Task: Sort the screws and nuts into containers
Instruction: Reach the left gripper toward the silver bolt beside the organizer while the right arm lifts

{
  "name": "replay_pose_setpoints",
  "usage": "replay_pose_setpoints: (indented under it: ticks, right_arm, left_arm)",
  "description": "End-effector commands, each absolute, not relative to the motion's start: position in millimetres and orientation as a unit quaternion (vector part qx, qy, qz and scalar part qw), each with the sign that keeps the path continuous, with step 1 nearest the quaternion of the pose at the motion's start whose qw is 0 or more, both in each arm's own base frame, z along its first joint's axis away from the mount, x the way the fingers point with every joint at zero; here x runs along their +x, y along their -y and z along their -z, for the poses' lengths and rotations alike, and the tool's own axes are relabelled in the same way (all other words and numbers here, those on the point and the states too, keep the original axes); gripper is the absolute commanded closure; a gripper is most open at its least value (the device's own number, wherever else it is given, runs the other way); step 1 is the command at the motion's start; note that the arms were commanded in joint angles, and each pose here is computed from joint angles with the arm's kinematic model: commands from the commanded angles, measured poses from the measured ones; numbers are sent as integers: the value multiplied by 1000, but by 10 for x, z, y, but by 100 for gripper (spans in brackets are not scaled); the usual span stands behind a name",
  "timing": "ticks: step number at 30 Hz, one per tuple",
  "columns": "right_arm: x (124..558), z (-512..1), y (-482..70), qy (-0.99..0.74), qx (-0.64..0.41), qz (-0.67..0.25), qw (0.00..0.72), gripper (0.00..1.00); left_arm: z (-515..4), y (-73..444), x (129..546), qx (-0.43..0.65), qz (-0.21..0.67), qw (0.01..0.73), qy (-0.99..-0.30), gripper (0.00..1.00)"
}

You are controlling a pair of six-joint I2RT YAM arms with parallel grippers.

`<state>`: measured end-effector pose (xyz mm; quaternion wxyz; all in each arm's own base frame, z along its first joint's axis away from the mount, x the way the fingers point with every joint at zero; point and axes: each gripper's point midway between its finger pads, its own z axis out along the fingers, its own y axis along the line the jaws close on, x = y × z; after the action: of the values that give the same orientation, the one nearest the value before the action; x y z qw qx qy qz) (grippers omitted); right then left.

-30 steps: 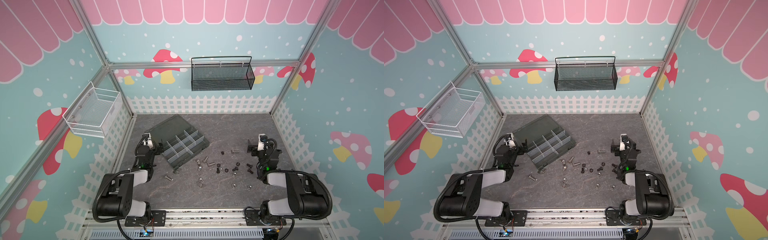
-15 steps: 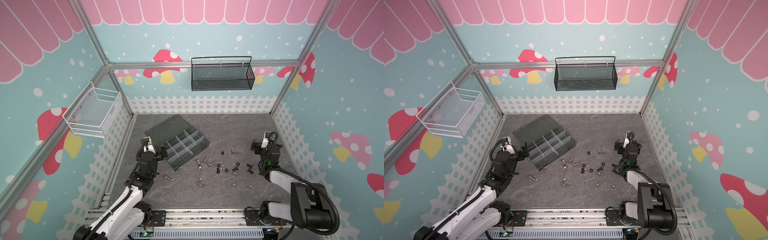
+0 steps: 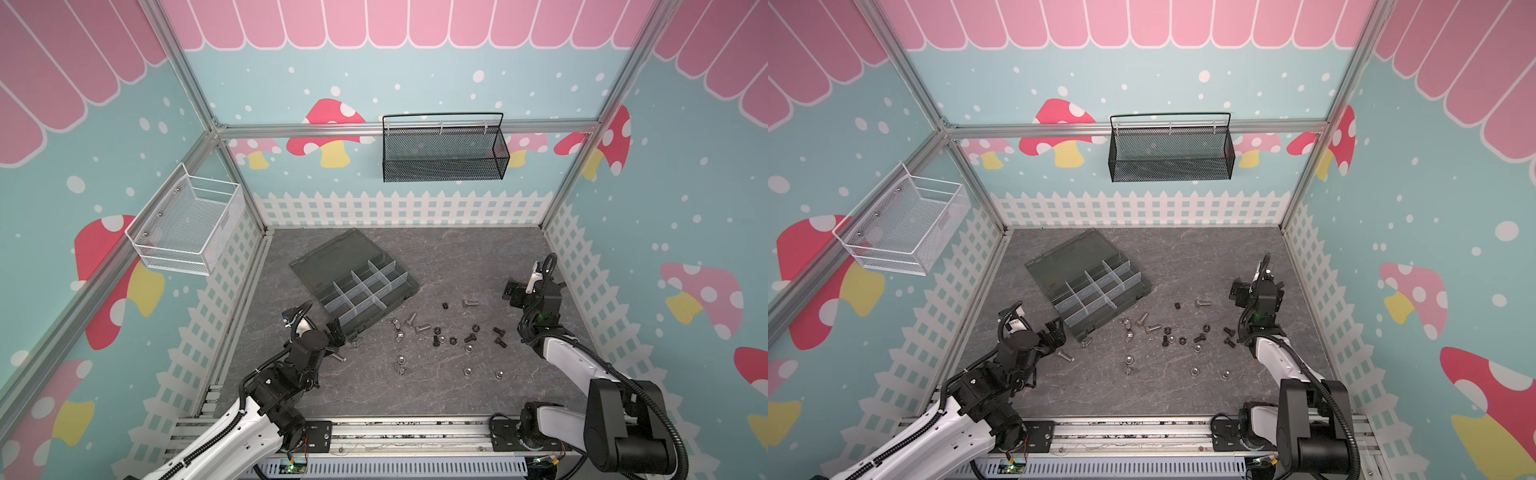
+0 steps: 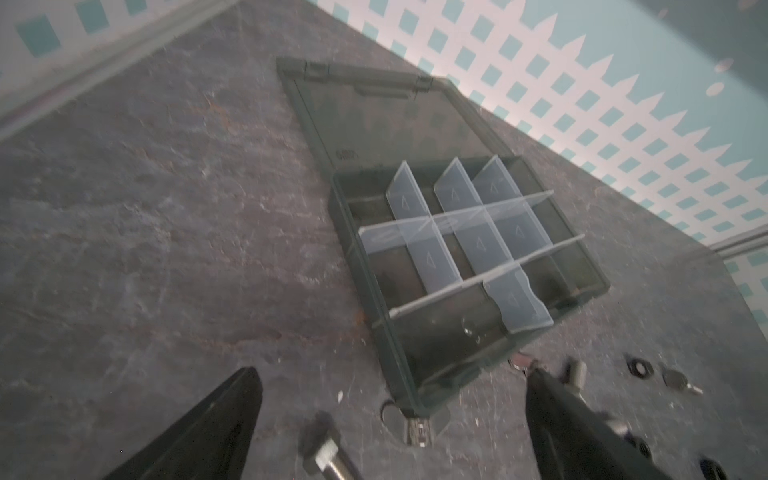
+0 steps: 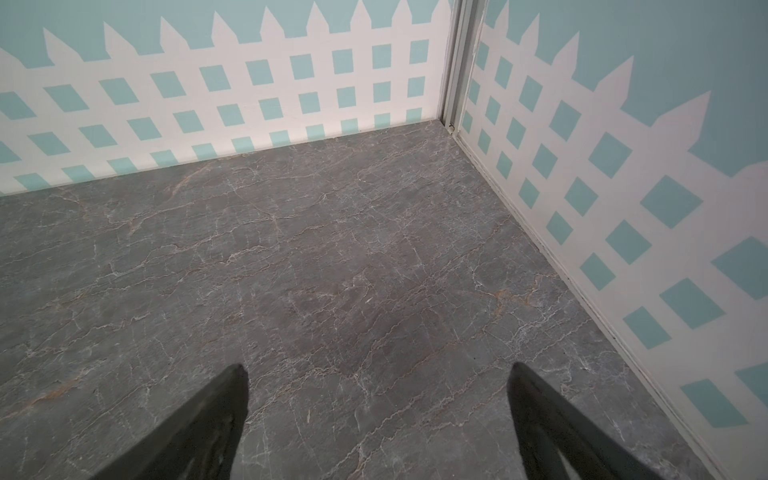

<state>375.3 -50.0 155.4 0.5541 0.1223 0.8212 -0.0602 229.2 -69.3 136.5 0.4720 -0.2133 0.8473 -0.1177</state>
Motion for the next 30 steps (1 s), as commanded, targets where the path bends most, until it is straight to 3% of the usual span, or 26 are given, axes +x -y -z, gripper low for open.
replay_pose_setpoints:
  ticks: [1,10,25,30]
  right_arm:
    - [3757,-1681,469,-822,134,46,551,2]
    - [3747,-1699,394,-824,134,20,551,2]
    - [3829,-1666,348,-829,131,5,543,2]
    - [3815,-1655,352,-831,133,6,541,2]
  left_arm:
    - [-1190,690,2123,-267,112,422,-859,0]
    - [-823,824,2031,-240,51,353,-903,0]
    - [-504,883,2064,-232,10,267,-935,30]
    - [-388,869,2053,-235,2,239,-942,32]
